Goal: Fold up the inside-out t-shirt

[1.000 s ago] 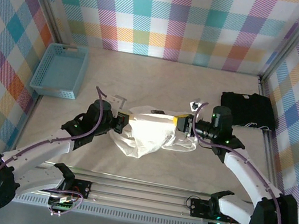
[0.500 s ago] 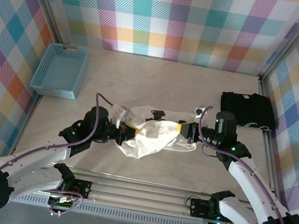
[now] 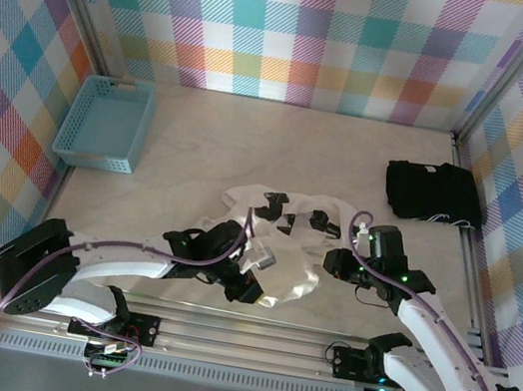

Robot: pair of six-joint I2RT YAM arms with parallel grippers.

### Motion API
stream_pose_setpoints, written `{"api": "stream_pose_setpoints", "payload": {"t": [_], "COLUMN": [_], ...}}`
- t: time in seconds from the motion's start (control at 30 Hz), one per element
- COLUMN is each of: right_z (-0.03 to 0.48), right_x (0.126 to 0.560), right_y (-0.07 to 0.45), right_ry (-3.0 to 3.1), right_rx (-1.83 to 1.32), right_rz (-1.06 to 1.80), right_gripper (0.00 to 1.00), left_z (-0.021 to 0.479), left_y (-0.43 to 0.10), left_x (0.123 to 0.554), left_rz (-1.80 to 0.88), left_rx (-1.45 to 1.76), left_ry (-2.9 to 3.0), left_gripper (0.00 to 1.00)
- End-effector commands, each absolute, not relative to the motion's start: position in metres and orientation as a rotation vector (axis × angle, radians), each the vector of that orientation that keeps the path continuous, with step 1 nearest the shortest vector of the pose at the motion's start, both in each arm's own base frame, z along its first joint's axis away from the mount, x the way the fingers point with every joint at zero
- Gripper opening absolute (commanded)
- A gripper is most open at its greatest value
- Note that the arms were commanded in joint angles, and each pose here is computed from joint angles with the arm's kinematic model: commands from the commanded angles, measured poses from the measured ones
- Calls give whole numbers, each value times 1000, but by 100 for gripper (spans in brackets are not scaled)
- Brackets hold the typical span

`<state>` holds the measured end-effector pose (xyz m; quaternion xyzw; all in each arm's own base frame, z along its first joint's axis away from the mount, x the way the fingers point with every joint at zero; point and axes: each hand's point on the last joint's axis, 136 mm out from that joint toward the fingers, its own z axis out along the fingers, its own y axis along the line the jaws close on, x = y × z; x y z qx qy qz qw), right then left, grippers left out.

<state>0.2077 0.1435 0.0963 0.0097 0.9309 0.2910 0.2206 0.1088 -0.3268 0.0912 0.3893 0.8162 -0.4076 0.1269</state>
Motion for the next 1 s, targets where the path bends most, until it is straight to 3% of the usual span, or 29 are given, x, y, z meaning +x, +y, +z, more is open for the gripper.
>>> {"api": "stream_pose_setpoints", "payload": {"t": [0.0,0.2,0.4,0.7,0.97], "right_z": [105,139,147,128,129], "right_x": [218,241,269,267,312], "right_y": [128,151,196,231,240], "right_ry": [2514,2343,2326,2415,2405], "right_rx": [52,-102,-299,-502,-495], "right_rz": [683,795,856,809,664], "right_gripper": [31,44,46,54,63], "left_z": [104,134,152,107,90], "left_y": [-337,-321,-241,-188,-161], "left_x": [107,153,250,267,308], "left_rz": [-1209,-988,-669,-440,-457], "left_rx": [1213,1043,407,127,-119], "left_ry": [2313,2236,2302,2468,2500], "left_gripper": [25,47,64,70,81]}}
